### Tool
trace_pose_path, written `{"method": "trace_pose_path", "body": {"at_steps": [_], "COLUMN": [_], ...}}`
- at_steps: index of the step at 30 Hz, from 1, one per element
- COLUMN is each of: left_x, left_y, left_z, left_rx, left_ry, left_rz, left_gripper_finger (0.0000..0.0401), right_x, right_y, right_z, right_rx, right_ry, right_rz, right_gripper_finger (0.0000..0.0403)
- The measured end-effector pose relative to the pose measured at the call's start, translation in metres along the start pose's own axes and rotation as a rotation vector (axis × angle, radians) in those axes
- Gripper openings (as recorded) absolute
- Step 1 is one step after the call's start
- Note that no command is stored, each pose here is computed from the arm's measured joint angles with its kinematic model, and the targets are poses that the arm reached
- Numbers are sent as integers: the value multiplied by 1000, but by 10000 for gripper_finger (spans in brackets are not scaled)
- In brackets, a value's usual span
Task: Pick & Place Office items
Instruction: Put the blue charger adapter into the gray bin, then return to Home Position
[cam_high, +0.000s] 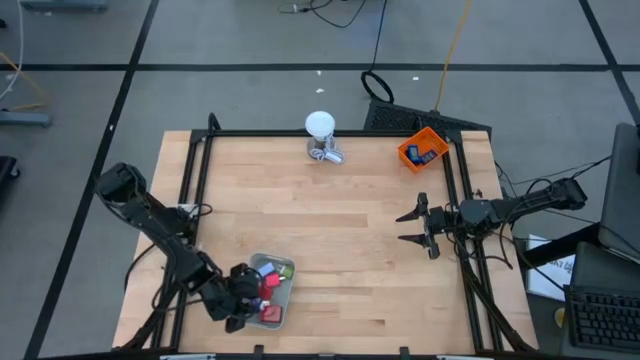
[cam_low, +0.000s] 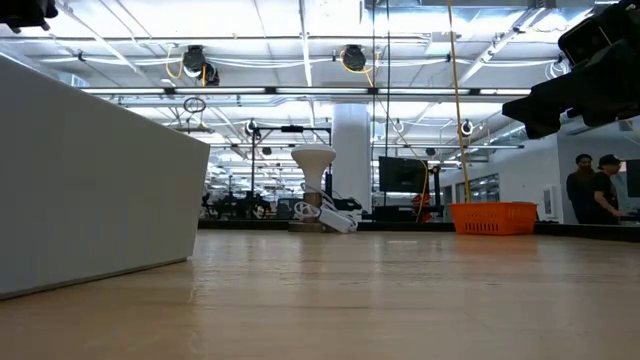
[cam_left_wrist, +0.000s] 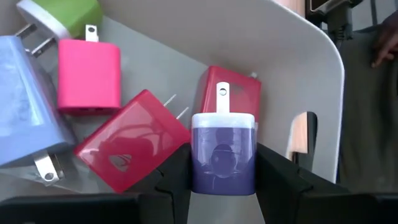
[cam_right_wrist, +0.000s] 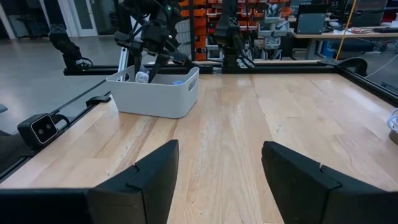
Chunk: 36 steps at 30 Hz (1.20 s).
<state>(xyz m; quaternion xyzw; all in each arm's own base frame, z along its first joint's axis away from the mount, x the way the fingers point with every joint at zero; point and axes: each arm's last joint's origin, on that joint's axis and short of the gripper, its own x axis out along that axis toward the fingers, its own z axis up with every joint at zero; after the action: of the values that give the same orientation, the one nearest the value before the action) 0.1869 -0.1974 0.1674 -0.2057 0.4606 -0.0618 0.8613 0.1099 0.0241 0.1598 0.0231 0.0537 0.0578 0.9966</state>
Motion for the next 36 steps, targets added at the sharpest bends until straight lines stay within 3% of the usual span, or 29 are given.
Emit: {"method": "trace_pose_path", "body": {"at_steps": [13, 20, 30, 33, 36], "left_x": [1, 1, -29, -50, -76], "left_y": [-2, -1, 11, 13, 13], "left_z": [6, 7, 42, 55, 66], "left_rx": [-20, -21, -103, -39, 101], "left_ry": [-35, -36, -166, -257, -371], "left_rz": [-32, -31, -82, -130, -184], "left_gripper_finger": [203, 213, 214, 214, 214], "right_x": [0, 0, 0, 0, 0], "right_y": [0, 0, 0, 0, 0], "right_z": [0, 0, 0, 0, 0], "right_rx": [0, 0, 0, 0, 0], "right_ry": [0, 0, 0, 0, 0], "right_rz": [0, 0, 0, 0, 0], "right_gripper_finger": [220, 220, 220, 220, 220]}}
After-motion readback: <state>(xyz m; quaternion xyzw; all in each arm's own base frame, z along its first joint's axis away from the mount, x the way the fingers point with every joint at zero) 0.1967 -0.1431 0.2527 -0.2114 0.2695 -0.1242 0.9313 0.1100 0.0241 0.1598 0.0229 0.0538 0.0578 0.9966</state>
